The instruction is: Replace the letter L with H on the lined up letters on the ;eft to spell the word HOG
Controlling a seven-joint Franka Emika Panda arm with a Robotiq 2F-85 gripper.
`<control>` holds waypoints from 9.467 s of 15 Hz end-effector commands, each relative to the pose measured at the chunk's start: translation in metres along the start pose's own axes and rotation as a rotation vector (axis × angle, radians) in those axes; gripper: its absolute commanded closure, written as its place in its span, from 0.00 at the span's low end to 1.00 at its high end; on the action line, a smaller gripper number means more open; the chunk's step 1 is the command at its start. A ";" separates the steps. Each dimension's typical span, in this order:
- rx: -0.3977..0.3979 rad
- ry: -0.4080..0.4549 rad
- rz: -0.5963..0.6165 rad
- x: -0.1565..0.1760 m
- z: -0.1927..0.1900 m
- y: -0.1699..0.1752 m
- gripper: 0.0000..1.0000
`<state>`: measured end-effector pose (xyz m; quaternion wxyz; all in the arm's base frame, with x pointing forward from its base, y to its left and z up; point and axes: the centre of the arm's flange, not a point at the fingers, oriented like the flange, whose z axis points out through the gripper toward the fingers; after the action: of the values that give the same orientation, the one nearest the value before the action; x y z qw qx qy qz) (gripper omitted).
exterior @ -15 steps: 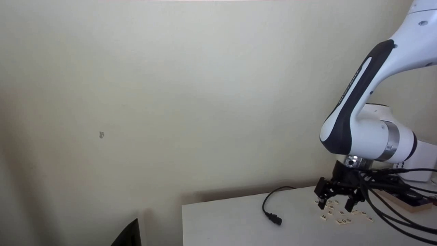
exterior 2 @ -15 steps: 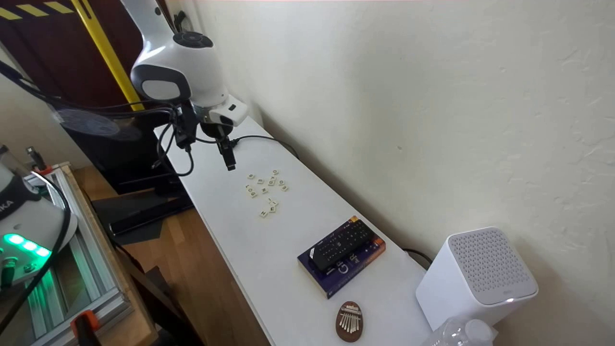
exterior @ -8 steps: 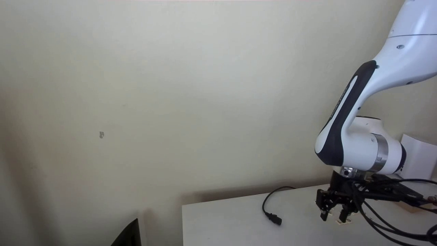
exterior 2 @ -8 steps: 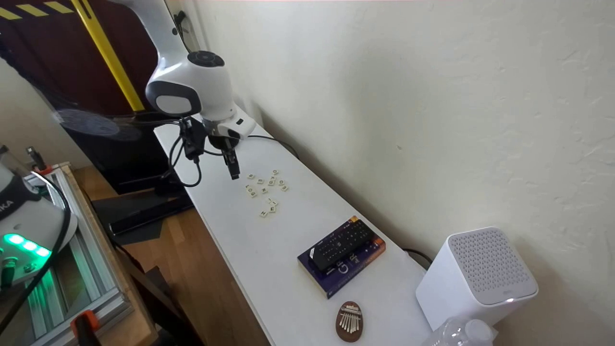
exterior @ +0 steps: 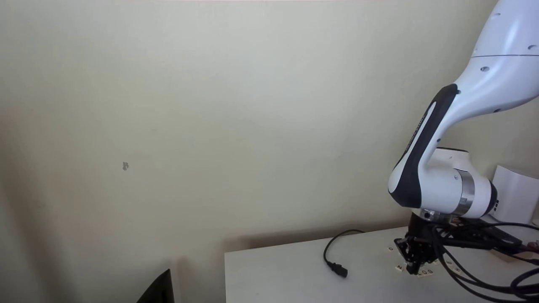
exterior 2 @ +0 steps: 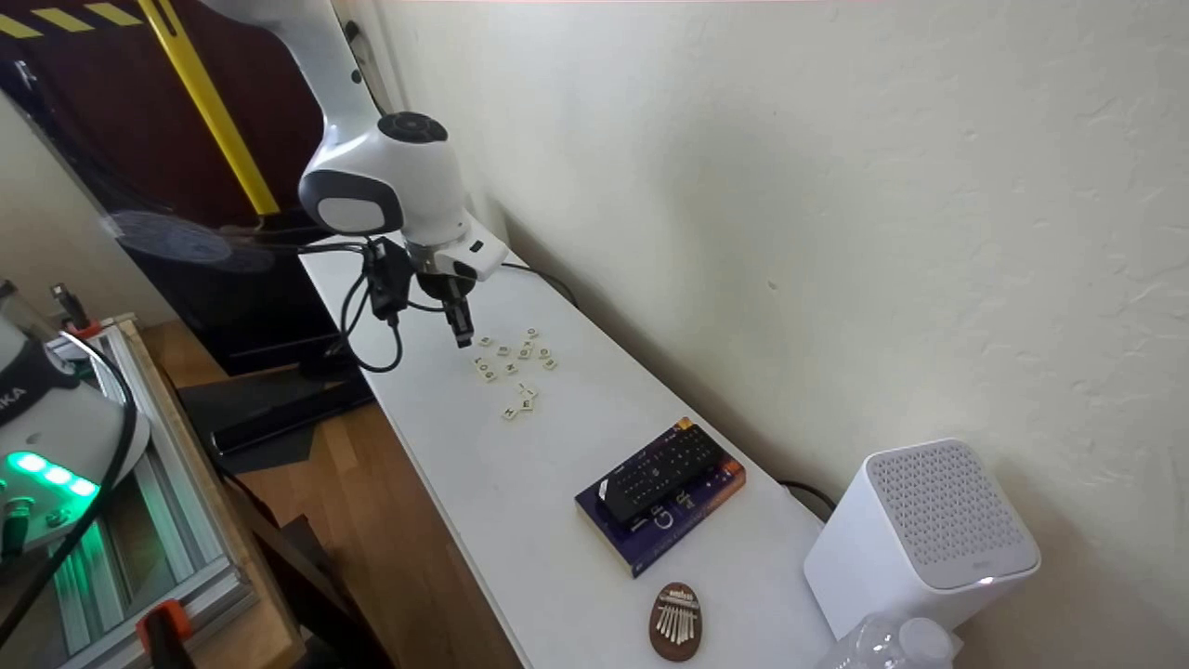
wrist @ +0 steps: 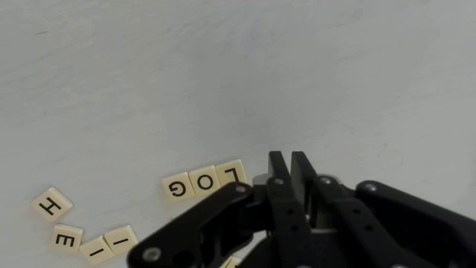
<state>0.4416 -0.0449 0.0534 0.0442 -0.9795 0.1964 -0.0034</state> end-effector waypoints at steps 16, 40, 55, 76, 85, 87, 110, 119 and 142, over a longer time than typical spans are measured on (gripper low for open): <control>-0.073 -0.011 -0.032 0.006 0.004 0.014 1.00; -0.031 -0.065 -0.033 0.022 0.031 0.005 1.00; 0.012 -0.048 -0.057 0.020 0.011 -0.011 1.00; -0.061 0.055 0.124 -0.014 -0.049 0.091 1.00; -0.089 0.039 0.167 -0.003 -0.034 0.120 1.00; -0.091 0.033 0.170 0.000 -0.028 0.122 1.00; -0.085 -0.045 0.211 0.022 0.019 0.132 1.00; -0.054 -0.131 0.239 0.000 0.021 0.117 1.00; 0.018 -0.166 0.423 -0.018 0.035 0.037 1.00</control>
<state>0.4114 -0.0808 0.0347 0.0542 -0.9244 0.3710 0.0705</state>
